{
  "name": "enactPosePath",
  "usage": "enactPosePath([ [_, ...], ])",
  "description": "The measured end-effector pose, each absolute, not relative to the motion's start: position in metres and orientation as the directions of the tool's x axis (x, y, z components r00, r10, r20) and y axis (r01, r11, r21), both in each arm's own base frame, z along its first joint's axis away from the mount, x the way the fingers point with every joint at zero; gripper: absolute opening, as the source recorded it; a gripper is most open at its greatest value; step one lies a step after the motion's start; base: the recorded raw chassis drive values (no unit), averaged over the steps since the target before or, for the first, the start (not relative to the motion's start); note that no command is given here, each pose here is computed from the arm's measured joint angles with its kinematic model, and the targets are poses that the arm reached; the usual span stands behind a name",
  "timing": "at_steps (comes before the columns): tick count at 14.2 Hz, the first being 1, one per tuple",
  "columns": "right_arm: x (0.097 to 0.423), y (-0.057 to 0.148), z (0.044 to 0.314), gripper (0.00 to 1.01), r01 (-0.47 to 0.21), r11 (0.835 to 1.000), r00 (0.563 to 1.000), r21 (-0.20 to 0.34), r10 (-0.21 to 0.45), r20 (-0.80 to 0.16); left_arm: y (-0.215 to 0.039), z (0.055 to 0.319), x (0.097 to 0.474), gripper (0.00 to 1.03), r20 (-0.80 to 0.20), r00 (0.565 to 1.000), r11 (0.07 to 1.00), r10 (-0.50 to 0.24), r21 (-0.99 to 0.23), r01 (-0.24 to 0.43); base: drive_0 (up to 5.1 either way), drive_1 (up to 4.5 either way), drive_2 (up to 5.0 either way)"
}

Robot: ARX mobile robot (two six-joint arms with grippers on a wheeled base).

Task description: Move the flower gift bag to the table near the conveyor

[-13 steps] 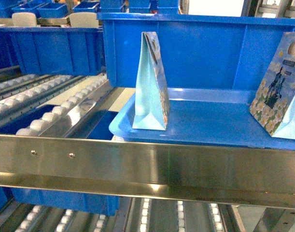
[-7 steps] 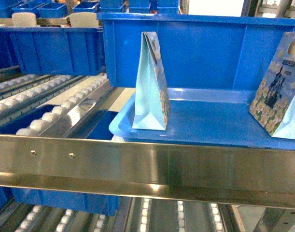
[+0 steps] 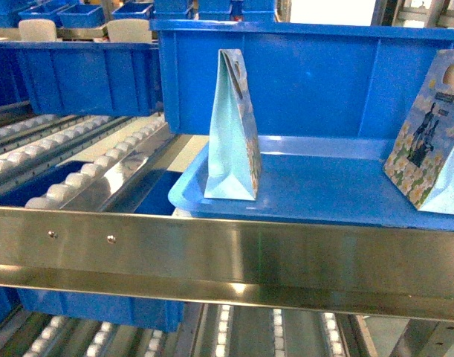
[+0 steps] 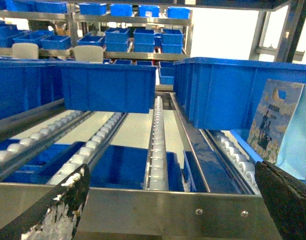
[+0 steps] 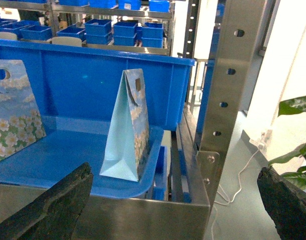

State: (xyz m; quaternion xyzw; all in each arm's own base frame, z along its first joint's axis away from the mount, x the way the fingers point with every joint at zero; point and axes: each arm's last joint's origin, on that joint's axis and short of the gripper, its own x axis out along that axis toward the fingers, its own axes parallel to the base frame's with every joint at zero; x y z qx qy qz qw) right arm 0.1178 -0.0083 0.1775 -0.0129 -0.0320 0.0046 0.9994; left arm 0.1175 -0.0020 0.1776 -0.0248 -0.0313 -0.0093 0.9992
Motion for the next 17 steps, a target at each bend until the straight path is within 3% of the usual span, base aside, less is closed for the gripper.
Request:
enactPosePath([
  [2,0.134,-0.005,0.188,0.98,-0.039,0.999,0.995,-0.034,0.042,0.086,-0.007,0.192,0.138,0.98,0.096,0.994,0.996,-0.052,-0.061,0.058,0.0,0.00,0.0],
  [5,0.169,0.001,0.221,0.98,-0.055,0.997,0.984,-0.046,0.061,0.166,-0.021,0.234,0.178,0.98,0.218,0.970,0.988,-0.112,-0.075,0.131,0.0,0.00,0.0],
  [7,0.192,0.007,0.235,0.98,-0.056,0.997,0.981,-0.050,0.064,0.183,-0.030,0.246,0.202,0.98,0.220,0.964,0.983,-0.147,-0.077,0.168,0.0,0.00,0.0],
  [9,0.202,0.009,0.234,0.98,-0.025,0.998,0.987,-0.059,0.034,0.160,-0.036,0.249,0.209,0.98,0.208,0.964,0.979,-0.168,-0.077,0.187,0.0,0.00,0.0],
  [13,0.202,0.010,0.234,0.98,-0.026,0.998,0.986,-0.064,0.036,0.162,-0.036,0.249,0.209,0.98,0.207,0.964,0.979,-0.168,-0.077,0.187,0.0,0.00,0.0],
  [17,0.244,0.044,0.242,0.98,-0.086,0.994,0.984,-0.071,0.096,0.149,-0.036,0.249,0.209,0.98,0.207,0.964,0.979,-0.168,-0.077,0.187,0.0,0.00,0.0],
])
